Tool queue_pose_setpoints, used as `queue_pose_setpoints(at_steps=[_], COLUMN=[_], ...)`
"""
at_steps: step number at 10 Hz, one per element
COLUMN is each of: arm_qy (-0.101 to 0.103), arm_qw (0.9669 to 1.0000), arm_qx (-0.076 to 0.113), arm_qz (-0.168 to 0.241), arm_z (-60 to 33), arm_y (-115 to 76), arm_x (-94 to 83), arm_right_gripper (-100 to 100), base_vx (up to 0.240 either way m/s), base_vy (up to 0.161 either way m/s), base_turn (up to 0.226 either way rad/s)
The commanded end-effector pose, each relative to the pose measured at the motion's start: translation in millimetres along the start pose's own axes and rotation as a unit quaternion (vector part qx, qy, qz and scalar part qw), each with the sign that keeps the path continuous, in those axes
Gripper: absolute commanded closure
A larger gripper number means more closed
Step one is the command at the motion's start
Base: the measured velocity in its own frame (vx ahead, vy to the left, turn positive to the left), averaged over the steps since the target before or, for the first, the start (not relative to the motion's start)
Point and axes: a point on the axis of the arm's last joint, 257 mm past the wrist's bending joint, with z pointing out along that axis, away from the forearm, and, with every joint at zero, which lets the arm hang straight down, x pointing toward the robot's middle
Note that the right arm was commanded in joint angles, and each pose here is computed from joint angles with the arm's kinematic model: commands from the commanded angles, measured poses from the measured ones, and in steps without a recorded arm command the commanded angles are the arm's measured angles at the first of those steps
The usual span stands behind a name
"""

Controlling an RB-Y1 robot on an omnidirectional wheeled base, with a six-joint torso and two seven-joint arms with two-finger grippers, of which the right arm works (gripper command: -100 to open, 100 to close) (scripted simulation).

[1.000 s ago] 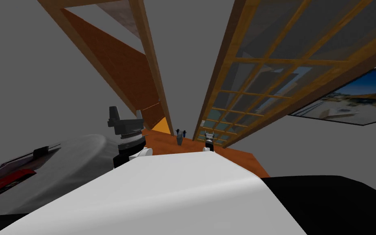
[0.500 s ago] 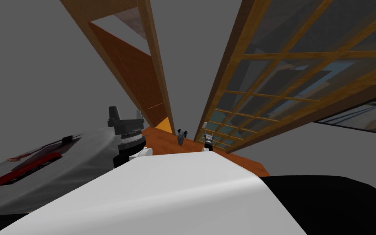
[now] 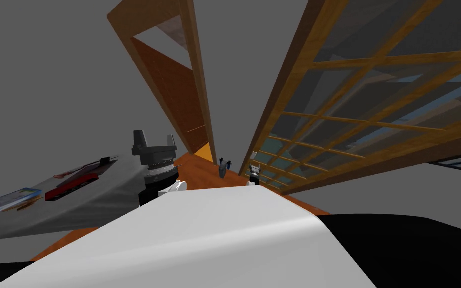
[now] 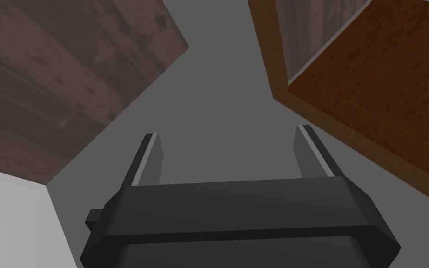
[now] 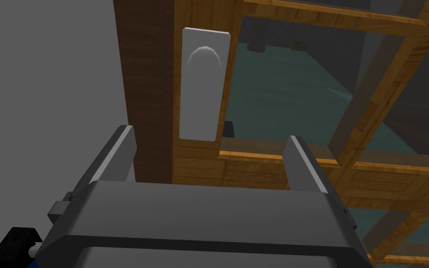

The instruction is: Pull the door open

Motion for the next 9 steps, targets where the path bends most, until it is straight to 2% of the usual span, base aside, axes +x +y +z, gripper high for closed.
queue_pose_setpoints(at_steps=[1, 2, 3, 5, 6, 7, 8, 9], arm_qy=[-0.009, -0.005, -0.011, -0.021, -0.029, -0.029, -0.039, -0.043], arm_qw=[0.9998, 0.9999, 0.9998, 0.9991, 0.9981, 0.9981, 0.9963, 0.995], arm_qx=[-0.004, -0.002, -0.015, -0.036, -0.052, -0.052, -0.075, -0.088], arm_qz=[0.018, 0.01, 0.003, -0.007, -0.012, -0.012, -0.016, -0.018], arm_z=[-2.9, -1.6, -4.0, -10.3, -16.9, -16.9, -26.5, -32.2], arm_y=[-1.5, -1.2, 23.8, 59.3, 85.8, 85.8, 118.8, 137.3], arm_x=[-7.9, -4.5, -11.2, -21.0, -28.1, -28.1, -36.0, -39.7], arm_right_gripper=[-100, -100, -100, -100, -100, -100, -100, -100], base_vx=[0.009, 0.005, -0.063, -0.119, -0.151, -0.125, -0.13, -0.116], base_vy=[-0.053, -0.027, -0.019, -0.013, -0.006, -0.003, -0.011, -0.004], base_turn=[0.177, 0.038, 0.014, 0.028, 0.046, 0.024, 0.089, 0.121])
